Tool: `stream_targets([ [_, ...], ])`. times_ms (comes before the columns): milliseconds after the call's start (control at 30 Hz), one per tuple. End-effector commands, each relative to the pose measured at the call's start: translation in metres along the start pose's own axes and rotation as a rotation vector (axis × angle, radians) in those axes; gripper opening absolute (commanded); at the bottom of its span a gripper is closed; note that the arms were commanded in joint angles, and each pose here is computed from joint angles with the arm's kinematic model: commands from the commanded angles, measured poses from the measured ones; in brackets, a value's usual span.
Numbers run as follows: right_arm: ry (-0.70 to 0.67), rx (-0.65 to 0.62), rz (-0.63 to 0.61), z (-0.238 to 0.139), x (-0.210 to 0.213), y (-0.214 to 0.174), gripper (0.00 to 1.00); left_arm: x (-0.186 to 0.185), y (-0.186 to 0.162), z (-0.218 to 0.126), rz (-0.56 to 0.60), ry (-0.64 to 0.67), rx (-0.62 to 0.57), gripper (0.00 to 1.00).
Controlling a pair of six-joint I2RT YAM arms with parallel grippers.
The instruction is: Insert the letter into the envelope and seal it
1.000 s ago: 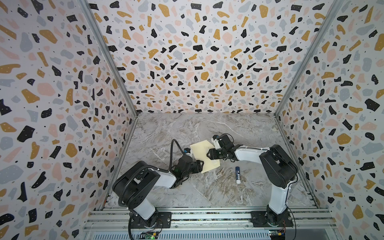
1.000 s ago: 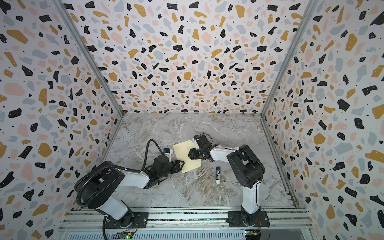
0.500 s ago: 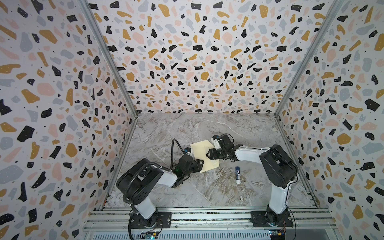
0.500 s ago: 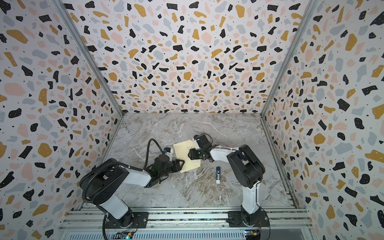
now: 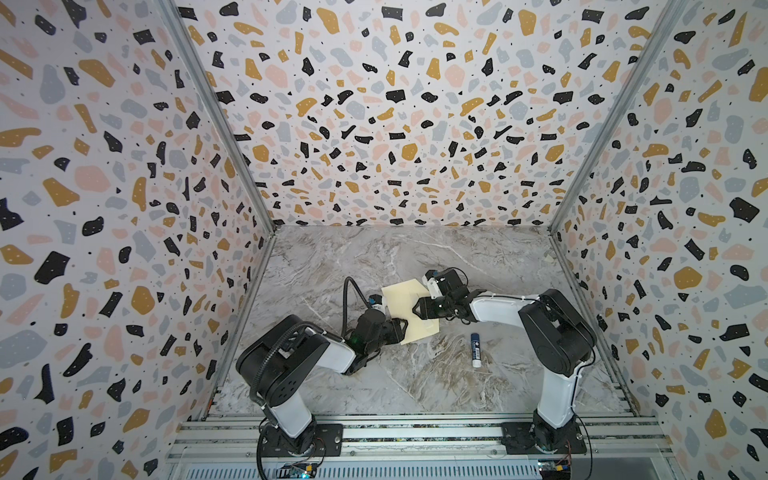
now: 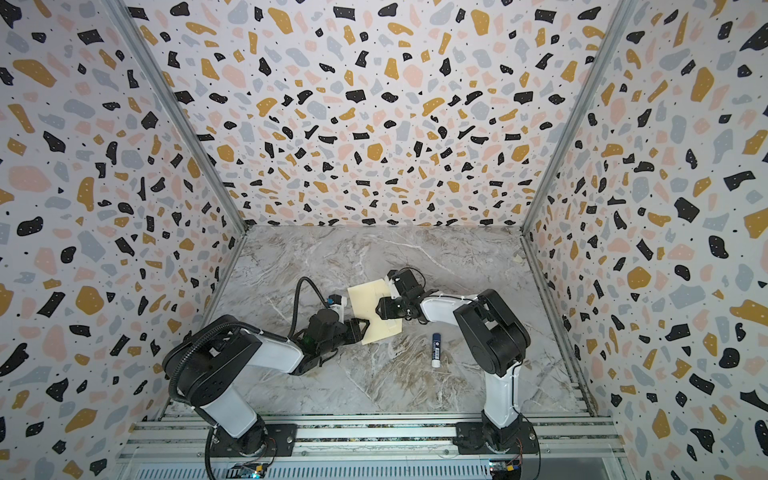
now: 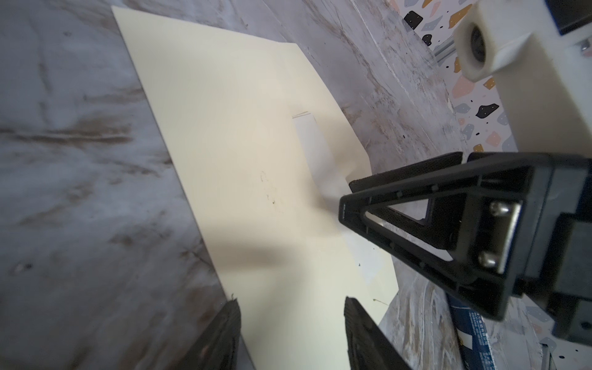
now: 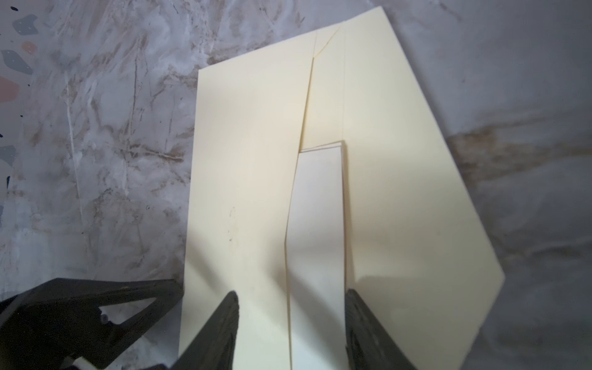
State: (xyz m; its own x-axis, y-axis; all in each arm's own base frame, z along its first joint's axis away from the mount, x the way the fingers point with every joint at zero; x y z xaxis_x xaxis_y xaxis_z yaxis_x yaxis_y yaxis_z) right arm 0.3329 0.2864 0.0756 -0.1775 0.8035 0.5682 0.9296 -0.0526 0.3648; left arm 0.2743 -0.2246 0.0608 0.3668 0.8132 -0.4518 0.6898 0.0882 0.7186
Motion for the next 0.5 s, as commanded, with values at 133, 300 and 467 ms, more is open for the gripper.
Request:
stream_targets([
  [133,-0.009,0.070,0.021,0.0071,-0.0016,-0.0205,0.54,0.0002,-0.0059,0.0044,-0.015,-0.017,0.025,0.54],
  [300,-0.007,0.072,0.023,0.0080,0.0000,-0.0218,0.53,-0.0002,-0.0056,0.0044,-0.017,-0.020,0.024,0.54],
  [467,-0.003,0.076,0.022,0.0090,0.0022,-0.0239,0.53,0.0001,-0.0062,0.0047,-0.017,-0.020,0.024,0.54],
])
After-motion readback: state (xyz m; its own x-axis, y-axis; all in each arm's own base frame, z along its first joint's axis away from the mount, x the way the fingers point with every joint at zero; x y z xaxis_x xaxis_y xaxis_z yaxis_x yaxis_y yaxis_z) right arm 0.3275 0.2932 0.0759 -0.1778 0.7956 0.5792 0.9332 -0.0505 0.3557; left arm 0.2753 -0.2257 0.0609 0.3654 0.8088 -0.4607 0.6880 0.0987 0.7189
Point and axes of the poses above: each gripper's point midway between its finger pads, its own z axis out along the fingers, its own x axis along the line the jaws close on, y = z × x, the point moved 5 cm from there along -z, back along the fingers, and after that the axes turned 13 degrees about z, right-handed, at the moved point
